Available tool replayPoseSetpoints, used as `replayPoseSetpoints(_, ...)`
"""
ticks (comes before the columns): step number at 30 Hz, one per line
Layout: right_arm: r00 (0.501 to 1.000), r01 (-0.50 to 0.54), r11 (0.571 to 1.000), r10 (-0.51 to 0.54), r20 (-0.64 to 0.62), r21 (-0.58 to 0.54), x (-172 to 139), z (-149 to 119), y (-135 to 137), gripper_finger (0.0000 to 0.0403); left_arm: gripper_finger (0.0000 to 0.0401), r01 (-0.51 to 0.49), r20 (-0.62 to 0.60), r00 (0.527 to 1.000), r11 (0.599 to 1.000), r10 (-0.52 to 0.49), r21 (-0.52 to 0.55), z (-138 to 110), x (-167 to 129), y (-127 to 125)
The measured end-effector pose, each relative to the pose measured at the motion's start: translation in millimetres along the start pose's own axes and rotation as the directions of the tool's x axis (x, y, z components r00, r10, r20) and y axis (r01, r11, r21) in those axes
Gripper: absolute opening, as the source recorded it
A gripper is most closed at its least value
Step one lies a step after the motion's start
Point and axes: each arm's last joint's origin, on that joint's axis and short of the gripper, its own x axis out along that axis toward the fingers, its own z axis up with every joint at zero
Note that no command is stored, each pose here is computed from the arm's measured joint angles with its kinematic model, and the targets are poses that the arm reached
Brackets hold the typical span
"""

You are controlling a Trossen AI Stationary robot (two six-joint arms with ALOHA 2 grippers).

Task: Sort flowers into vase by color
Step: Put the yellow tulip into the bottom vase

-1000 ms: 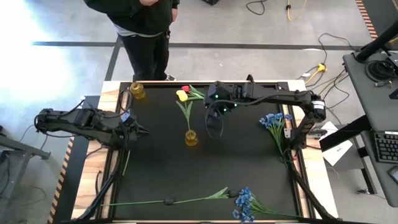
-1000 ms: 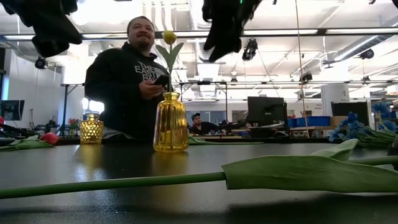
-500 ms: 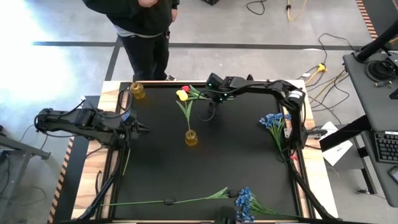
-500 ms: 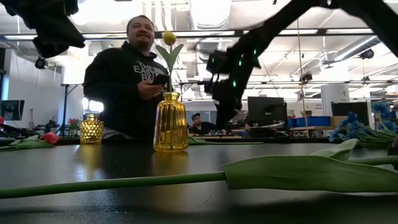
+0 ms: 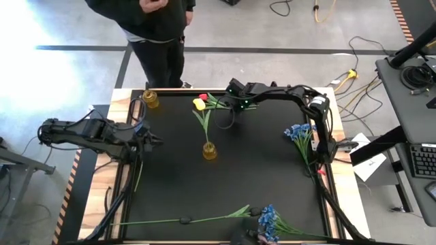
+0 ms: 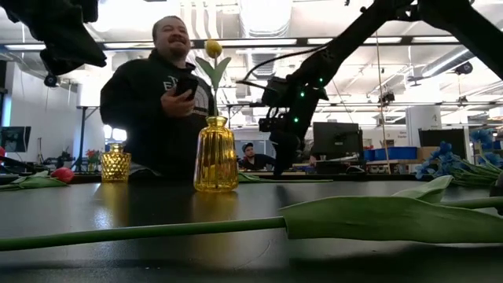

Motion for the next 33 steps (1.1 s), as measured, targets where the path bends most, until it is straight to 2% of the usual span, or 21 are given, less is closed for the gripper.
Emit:
replayPoseSetpoints(6,1.0,0.006,1.0,-0.006,-0.011,0.015,15.1,-7.3,-8.4,0.0097,0.0043,-0.022,0.004,1.0,1.0,0.022,0.01,0.4,2.0,-0.4)
replayPoseSetpoints(11,0.999,-0.005,0.999,0.007,-0.045,0.036,21.0,-12.0,-10.1,0.0058,0.0043,-0.026,-0.003,1.0,1.0,0.026,0.012,0.4,3.6,-1.0)
replayPoseSetpoints(15,0.997,-0.016,0.999,0.019,-0.078,0.034,19.1,-14.4,-8.5,0.002,0.0042,-0.027,-0.003,1.0,1.0,0.027,0.013,0.4,3.9,-1.1)
replayPoseSetpoints(20,0.981,-0.031,0.999,0.038,-0.191,0.039,3.9,-22.4,-1.6,0.001,0.0042,-0.024,0.0,1.0,1.0,0.024,0.011,0.5,3.1,-0.9)
replayPoseSetpoints(25,0.924,-0.086,0.994,0.105,-0.369,0.066,-24.8,-36.3,14.2,0.0009,0.0042,-0.015,0.011,1.0,1.0,0.015,0.008,1.0,1.8,-0.8)
replayPoseSetpoints(31,0.808,-0.184,0.978,0.208,-0.551,0.1,-62.7,-57.9,49.6,0.0009,0.0043,-0.012,0.016,1.0,0.999,0.012,0.031,1.1,0.9,-0.5)
replayPoseSetpoints(33,0.803,-0.196,0.977,0.207,-0.56,0.079,-71.6,-63.8,65.1,0.0009,0.0043,-0.013,0.015,1.0,0.999,0.013,0.041,1.1,0.9,-0.5)
